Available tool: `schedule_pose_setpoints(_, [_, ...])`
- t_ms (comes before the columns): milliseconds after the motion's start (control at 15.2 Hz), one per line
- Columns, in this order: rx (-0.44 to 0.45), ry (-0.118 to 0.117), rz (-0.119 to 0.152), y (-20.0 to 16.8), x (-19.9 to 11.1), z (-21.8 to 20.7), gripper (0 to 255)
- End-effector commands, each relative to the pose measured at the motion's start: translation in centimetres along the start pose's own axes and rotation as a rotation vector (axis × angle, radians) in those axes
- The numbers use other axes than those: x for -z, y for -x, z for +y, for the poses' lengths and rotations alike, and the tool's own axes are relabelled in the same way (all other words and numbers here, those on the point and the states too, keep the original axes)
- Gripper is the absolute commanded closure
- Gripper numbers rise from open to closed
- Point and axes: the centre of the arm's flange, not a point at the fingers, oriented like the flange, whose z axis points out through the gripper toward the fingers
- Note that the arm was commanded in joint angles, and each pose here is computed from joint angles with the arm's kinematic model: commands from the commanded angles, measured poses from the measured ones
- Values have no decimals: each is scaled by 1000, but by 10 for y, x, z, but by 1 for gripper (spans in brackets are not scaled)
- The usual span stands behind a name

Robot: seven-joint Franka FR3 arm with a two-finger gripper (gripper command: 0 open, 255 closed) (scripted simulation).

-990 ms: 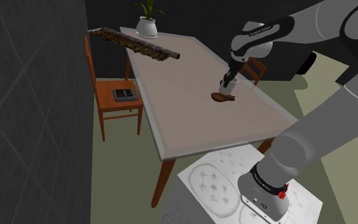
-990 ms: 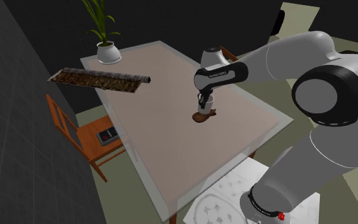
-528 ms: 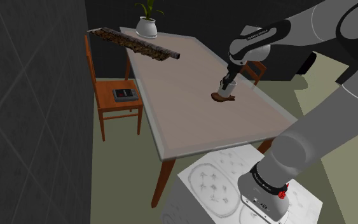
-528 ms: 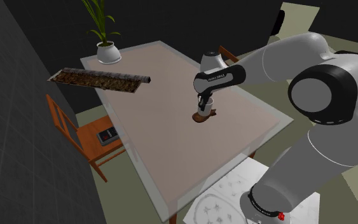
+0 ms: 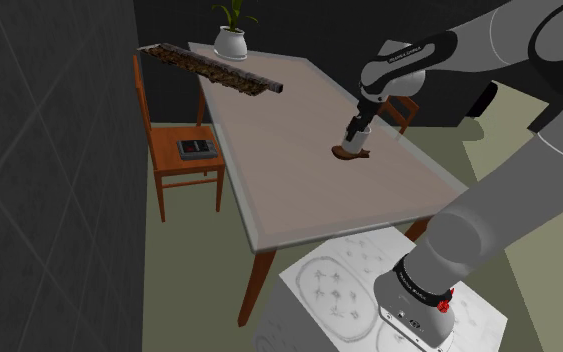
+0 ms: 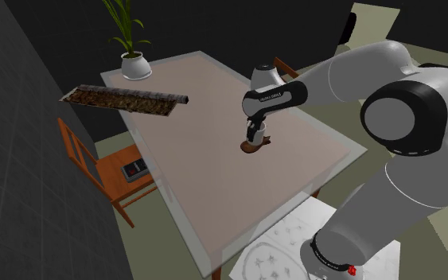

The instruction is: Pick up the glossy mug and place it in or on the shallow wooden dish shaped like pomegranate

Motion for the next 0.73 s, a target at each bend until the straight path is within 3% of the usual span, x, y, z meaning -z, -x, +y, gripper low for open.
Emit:
schedule_pose_setpoints(0, [0, 0, 0, 0, 0, 0, 0])
schedule_pose_setpoints(264, [0, 0, 0, 0, 50, 0, 0])
schedule_pose_setpoints(660, [0, 0, 0, 0, 50, 0, 0])
